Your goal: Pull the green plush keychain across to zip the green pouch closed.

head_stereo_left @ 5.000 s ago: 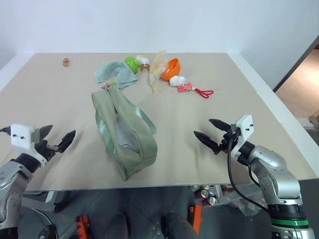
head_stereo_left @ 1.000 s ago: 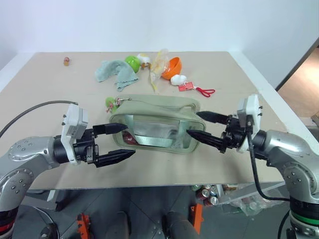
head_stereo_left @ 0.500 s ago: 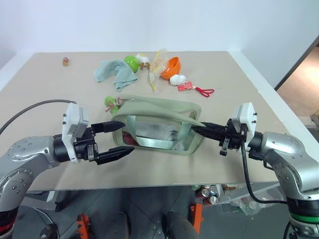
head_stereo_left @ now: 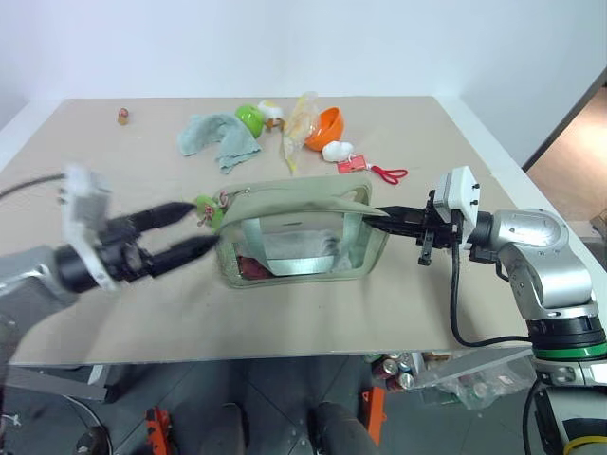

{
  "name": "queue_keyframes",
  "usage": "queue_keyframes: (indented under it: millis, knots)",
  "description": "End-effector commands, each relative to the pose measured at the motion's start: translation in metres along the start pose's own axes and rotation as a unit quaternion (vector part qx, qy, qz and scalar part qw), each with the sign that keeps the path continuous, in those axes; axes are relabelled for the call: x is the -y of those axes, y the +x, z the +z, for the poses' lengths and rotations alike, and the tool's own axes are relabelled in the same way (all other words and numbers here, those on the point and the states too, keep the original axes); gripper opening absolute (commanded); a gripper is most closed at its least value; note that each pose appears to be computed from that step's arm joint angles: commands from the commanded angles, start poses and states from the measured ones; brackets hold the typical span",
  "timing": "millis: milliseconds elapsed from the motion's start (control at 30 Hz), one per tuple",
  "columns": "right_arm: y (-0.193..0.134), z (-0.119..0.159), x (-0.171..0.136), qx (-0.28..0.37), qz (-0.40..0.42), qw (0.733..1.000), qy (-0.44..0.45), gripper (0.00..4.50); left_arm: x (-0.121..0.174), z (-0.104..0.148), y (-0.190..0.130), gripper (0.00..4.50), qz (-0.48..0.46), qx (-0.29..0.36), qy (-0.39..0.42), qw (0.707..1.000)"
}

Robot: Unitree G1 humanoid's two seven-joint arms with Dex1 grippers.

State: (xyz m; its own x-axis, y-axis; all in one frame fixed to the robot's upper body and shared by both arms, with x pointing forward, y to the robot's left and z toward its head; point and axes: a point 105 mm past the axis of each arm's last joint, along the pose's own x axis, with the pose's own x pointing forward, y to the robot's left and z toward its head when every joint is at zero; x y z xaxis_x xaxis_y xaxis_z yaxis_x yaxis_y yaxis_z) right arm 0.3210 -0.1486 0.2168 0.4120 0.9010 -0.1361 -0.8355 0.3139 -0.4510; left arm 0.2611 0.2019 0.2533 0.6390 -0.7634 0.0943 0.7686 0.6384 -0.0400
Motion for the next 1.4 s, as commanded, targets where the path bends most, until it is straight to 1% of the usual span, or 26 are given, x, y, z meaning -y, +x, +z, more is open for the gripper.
queue_keyframes:
  millis: [33,100,133,200,300,367,467,567,700,733,767,833,900,967,1000,1033,1133,1167,1267,1400]
  knots:
    - [0.001,0.011,-0.006,0.011,0.004,1.000,-0.018,0.05,-0.036,0.002,-0.016,4.50,0.091,-0.005,0.084,0.992]
    - [0.002,0.014,-0.008,0.012,0.005,1.000,-0.017,0.05,-0.055,-0.006,-0.016,4.50,0.120,-0.012,0.119,0.986]
    - [0.002,0.015,-0.009,0.013,0.004,1.000,-0.018,0.05,-0.059,-0.009,-0.013,4.50,0.118,-0.008,0.122,0.985]
    - [0.002,0.017,-0.010,0.013,0.003,1.000,-0.018,0.05,-0.064,-0.013,-0.007,4.50,0.108,-0.004,0.128,0.986]
    - [0.002,0.021,-0.011,0.015,0.000,1.000,-0.019,0.05,-0.076,-0.028,0.004,4.50,0.085,-0.023,0.138,0.986]
    - [0.001,0.023,-0.011,0.014,-0.003,1.000,-0.019,0.05,-0.081,-0.032,0.009,4.50,0.065,-0.028,0.136,0.988]
    - [-0.001,0.024,-0.012,0.010,-0.006,1.000,-0.018,0.05,-0.082,-0.037,0.020,4.50,0.015,-0.038,0.116,0.992]
    - [-0.003,0.025,-0.012,0.006,-0.010,1.000,-0.019,0.05,-0.079,-0.048,0.029,4.50,-0.031,-0.062,0.105,0.992]
    - [-0.006,0.025,-0.012,-0.001,-0.016,1.000,-0.022,0.05,-0.078,-0.051,0.041,4.50,-0.056,-0.056,0.094,0.992]
    - [-0.006,0.025,-0.011,-0.001,-0.018,1.000,-0.023,0.02,-0.080,-0.049,0.044,4.24,-0.055,-0.049,0.094,0.993]
    - [-0.007,0.025,-0.011,-0.002,-0.019,1.000,-0.023,0.00,-0.082,-0.048,0.046,3.87,-0.054,-0.045,0.092,0.993]
    - [-0.008,0.026,-0.012,-0.004,-0.021,0.999,-0.024,0.00,-0.083,-0.046,0.048,3.34,-0.056,-0.039,0.097,0.993]
    - [-0.009,0.025,-0.012,-0.006,-0.022,0.999,-0.025,0.00,-0.084,-0.044,0.049,2.59,-0.058,-0.035,0.104,0.992]
    - [-0.010,0.024,-0.011,-0.009,-0.023,0.999,-0.025,0.00,-0.083,-0.036,0.052,1.89,-0.062,-0.019,0.108,0.992]
    - [-0.010,0.024,-0.011,-0.010,-0.023,0.999,-0.026,0.00,-0.081,-0.031,0.053,1.46,-0.065,-0.011,0.107,0.992]
    - [-0.010,0.024,-0.010,-0.010,-0.023,0.999,-0.026,0.00,-0.078,-0.025,0.054,1.20,-0.071,-0.004,0.107,0.992]
    - [-0.010,0.024,-0.010,-0.011,-0.023,0.999,-0.026,0.00,-0.070,-0.015,0.053,0.16,-0.087,0.001,0.110,0.990]
    - [-0.009,0.023,-0.010,-0.012,-0.022,0.999,-0.026,0.00,-0.065,-0.010,0.053,0.05,-0.094,0.004,0.113,0.989]
    - [-0.009,0.021,-0.011,-0.014,-0.019,0.999,-0.025,0.00,-0.043,0.005,0.055,0.05,-0.129,0.012,0.120,0.984]
    - [-0.009,0.021,-0.009,-0.014,-0.019,0.999,-0.024,0.00,-0.017,0.029,0.068,0.05,-0.158,0.030,0.146,0.976]
